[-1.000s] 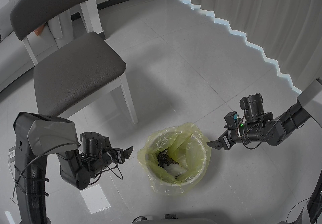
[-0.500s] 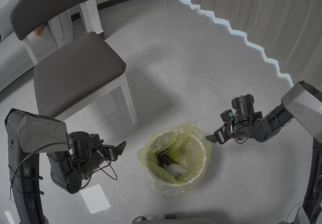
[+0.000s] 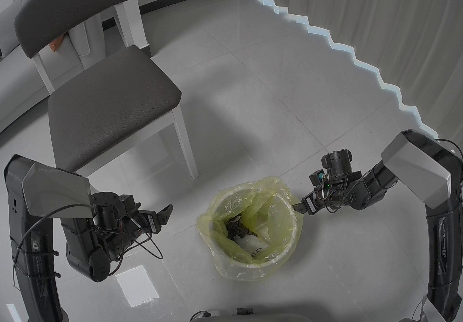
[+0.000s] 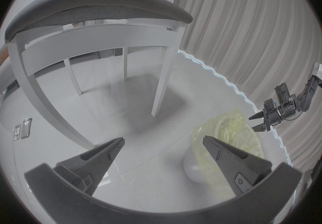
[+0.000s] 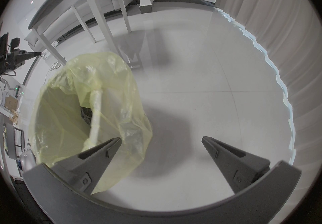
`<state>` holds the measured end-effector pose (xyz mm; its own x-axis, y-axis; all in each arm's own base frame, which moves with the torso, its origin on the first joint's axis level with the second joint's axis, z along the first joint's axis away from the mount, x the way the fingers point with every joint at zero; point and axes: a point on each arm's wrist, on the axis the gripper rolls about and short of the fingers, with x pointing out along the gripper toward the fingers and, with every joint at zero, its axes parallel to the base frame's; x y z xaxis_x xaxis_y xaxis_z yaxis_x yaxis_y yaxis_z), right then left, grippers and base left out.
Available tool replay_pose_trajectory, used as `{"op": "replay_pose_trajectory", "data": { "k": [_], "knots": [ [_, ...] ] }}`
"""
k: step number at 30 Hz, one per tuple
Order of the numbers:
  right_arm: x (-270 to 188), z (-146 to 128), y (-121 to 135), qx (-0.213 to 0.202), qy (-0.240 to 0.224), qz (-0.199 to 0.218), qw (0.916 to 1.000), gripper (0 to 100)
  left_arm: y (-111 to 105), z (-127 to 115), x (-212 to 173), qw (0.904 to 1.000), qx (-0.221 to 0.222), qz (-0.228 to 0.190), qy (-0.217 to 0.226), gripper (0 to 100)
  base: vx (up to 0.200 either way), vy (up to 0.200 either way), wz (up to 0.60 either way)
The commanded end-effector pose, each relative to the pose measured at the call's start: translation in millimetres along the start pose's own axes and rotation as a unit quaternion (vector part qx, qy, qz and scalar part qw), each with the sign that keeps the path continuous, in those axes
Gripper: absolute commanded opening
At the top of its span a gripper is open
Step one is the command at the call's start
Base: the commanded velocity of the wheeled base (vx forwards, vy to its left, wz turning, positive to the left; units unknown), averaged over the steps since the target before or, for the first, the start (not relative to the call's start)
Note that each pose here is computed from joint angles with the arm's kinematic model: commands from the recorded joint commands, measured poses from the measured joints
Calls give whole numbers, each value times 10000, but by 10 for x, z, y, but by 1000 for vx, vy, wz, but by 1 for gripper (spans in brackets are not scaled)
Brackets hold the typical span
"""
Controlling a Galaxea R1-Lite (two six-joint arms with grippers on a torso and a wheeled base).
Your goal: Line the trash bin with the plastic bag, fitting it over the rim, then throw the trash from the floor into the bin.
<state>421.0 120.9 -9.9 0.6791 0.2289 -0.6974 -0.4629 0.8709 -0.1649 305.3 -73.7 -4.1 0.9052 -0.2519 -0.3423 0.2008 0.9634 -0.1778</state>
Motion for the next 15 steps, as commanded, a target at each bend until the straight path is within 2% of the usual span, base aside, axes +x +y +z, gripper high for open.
{"op": "replay_pose_trajectory", "data": {
  "k": [1,15],
  "knots": [
    [161,-123,-1,11,164,21,9999,100,1,12,-20,10000,-1,-8,-60,100,0,0,0],
    [346,-171,12,-28,281,60,9996,100,-14,44,1,9999,7,-37,-140,100,0,0,0]
  ]
}}
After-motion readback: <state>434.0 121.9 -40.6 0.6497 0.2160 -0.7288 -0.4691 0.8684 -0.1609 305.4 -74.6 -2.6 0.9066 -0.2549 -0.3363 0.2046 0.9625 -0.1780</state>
